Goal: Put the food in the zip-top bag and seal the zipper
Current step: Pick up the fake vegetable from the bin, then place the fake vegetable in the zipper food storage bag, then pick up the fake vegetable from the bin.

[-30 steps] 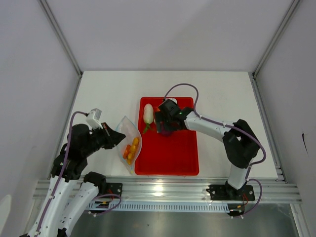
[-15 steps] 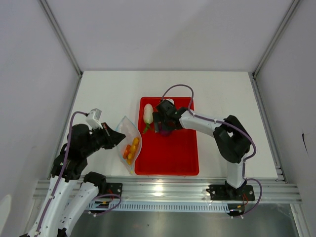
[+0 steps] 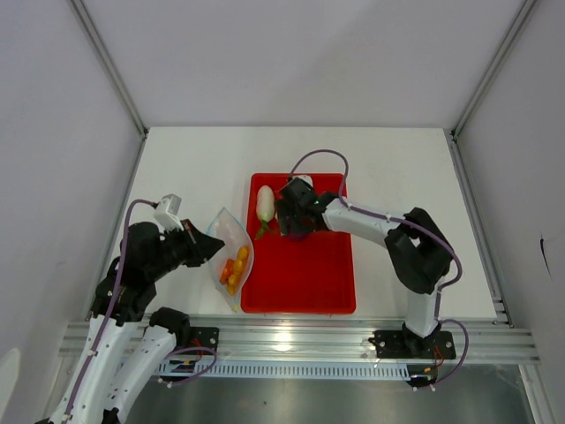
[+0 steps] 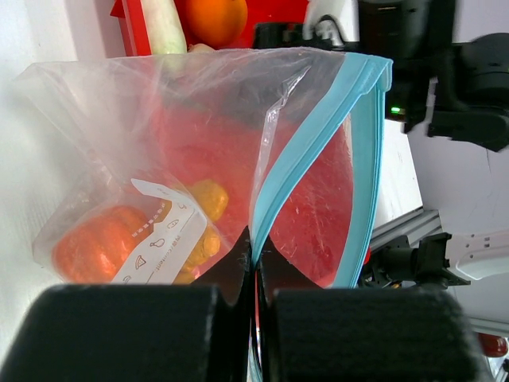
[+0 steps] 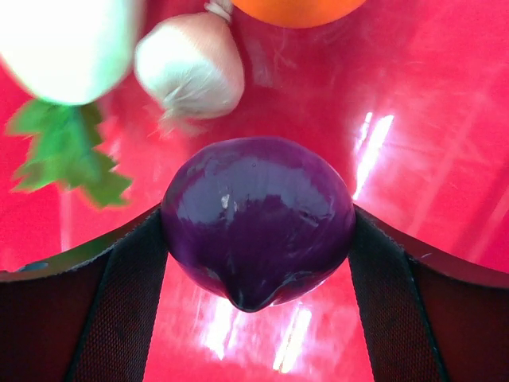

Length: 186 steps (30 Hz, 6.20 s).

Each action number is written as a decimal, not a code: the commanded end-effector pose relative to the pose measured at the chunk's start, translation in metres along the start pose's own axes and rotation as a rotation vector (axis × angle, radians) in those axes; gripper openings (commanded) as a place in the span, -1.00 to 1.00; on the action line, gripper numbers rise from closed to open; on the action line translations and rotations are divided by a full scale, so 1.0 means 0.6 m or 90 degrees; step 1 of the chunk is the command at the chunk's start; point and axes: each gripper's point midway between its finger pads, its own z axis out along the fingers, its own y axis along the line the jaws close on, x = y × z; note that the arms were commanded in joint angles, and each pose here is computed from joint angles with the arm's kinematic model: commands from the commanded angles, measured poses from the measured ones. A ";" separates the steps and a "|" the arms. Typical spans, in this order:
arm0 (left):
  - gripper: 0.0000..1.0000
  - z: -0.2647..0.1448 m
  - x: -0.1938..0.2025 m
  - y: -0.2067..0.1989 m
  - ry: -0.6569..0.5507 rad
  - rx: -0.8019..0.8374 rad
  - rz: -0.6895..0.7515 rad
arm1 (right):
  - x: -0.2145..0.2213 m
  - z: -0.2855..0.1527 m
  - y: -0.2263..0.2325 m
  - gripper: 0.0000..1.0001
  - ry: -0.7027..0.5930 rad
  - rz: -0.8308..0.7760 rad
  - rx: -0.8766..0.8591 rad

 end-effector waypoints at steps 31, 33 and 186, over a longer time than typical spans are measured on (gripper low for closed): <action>-0.99 -0.001 -0.016 -0.017 -0.010 0.020 0.006 | -0.016 -0.473 0.325 0.61 -0.244 -0.277 -0.492; -0.99 0.000 -0.014 -0.016 -0.007 0.018 0.004 | -0.014 -0.459 0.333 0.93 -0.233 -0.278 -0.484; -0.99 -0.012 0.001 -0.004 0.002 0.000 0.010 | -0.124 -0.147 0.118 -0.42 -0.209 -0.004 -0.126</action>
